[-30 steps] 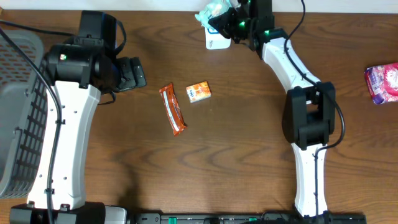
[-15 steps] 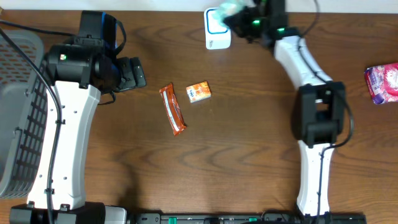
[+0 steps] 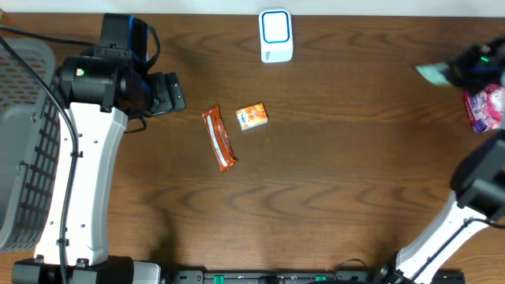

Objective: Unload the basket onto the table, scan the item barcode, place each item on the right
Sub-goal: 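Carry the teal pack right and drop it beside the pink bag, then swing the right gripper to the small orange pack and grasp it, then raise the orange pack with the right gripper to the scanner, then carry the orange pack right and drop it by the pink bag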

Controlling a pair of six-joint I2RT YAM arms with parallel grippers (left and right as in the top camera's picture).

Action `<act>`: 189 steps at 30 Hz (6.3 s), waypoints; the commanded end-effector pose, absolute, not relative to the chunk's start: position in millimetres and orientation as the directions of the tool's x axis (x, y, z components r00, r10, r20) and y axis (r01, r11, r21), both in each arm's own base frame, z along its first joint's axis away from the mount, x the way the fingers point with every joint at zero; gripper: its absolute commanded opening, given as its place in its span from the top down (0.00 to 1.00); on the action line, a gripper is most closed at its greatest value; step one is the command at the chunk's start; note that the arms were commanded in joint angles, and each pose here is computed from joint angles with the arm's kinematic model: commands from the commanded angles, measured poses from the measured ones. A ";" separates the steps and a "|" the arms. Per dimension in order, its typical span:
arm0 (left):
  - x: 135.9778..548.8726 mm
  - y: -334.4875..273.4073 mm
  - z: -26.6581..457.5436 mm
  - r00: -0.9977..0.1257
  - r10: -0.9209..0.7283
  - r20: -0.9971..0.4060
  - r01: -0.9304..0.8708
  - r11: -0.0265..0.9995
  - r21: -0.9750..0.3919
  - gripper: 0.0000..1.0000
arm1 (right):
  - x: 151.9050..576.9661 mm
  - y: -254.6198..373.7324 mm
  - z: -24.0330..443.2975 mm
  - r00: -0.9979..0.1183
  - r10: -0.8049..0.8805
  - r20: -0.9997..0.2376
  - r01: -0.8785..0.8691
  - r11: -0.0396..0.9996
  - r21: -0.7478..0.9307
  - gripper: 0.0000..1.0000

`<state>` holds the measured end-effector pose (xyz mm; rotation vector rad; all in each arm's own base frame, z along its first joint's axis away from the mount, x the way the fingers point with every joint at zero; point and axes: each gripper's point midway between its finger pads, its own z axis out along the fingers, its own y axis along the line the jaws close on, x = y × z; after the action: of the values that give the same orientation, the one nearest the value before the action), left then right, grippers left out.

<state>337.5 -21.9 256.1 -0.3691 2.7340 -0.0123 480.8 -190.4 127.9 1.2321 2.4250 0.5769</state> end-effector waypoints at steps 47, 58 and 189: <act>337.5 -20.5 253.1 -0.894 -0.268 -0.358 -0.266 0.962 -0.056 0.02 | 417.8 253.4 59.5 -0.814 0.511 0.277 0.580 0.680 0.449 0.05; 337.5 -20.6 253.1 -0.894 -0.268 -0.358 -0.266 0.962 -0.057 0.02 | 406.0 278.8 24.8 -0.676 0.693 0.250 0.729 0.580 0.365 0.18; 337.5 -20.6 253.1 -0.894 -0.268 -0.358 -0.266 0.962 -0.057 0.02 | 466.0 -135.9 164.0 -0.809 0.320 -0.492 0.524 0.773 -0.358 0.99</act>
<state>337.6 -21.8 256.2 -0.3692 2.7335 -0.0120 475.5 -124.3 189.6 0.5616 2.4647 -0.8014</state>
